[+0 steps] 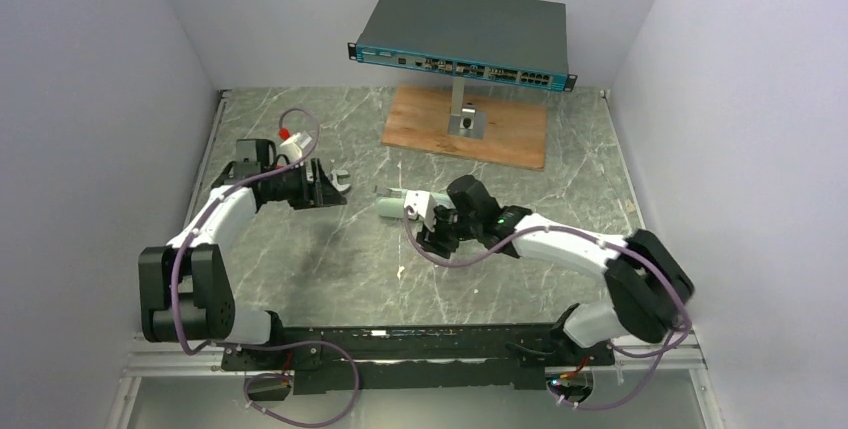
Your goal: Open the umbrella
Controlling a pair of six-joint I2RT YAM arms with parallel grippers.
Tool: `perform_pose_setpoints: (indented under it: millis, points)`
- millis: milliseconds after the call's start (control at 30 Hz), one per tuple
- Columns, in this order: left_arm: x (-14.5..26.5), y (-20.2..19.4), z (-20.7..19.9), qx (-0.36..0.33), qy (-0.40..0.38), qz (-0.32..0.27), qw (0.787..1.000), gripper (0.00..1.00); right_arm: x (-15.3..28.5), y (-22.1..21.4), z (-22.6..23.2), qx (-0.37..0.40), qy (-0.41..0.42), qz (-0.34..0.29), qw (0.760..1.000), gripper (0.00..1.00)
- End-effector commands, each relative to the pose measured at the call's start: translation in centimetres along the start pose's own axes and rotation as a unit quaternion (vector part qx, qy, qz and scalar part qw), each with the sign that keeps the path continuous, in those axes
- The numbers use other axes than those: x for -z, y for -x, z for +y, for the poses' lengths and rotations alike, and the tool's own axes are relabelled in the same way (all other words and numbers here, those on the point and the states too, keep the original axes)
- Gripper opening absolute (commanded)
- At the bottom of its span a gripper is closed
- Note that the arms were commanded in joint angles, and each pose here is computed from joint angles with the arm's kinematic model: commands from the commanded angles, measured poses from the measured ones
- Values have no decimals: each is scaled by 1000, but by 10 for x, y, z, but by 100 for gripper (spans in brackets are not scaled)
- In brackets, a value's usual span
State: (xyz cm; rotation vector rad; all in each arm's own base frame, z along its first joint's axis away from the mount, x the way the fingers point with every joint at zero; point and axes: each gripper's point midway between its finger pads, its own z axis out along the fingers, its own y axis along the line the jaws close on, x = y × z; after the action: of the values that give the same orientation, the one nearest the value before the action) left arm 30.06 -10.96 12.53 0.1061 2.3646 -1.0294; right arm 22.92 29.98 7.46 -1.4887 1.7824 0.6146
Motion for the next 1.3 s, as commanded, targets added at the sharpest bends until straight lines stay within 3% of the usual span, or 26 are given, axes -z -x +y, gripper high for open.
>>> perform_pose_setpoints:
  millis: [0, 267, 467, 667, 900, 1100, 1267]
  points:
    - [-16, 22, -18, -32, -37, -16, 999, 64, 41, 24, 18, 59, 47, -25, 997, 55]
    - [-16, 29, -18, -42, -40, -7, 998, 46, 46, 43, -57, -3, 2, -29, 1000, 64]
    - [-10, 23, -15, -51, -23, 1, 998, 43, 25, 49, -101, -25, -1, -20, 999, 66]
    - [-2, 25, -12, -70, -8, -1, 998, 49, -8, 49, -133, -28, -1, -6, 1000, 79]
    - [8, 32, -13, -70, -17, -15, 997, 54, -45, 25, -163, -54, 23, 26, 998, 83]
    - [13, 32, -26, -121, -47, -56, 990, 64, -48, -8, -126, -12, 126, 62, 990, 74]
    - [27, 33, -46, -258, -66, -86, 960, 72, -31, -39, -88, 37, 218, 92, 971, 49]
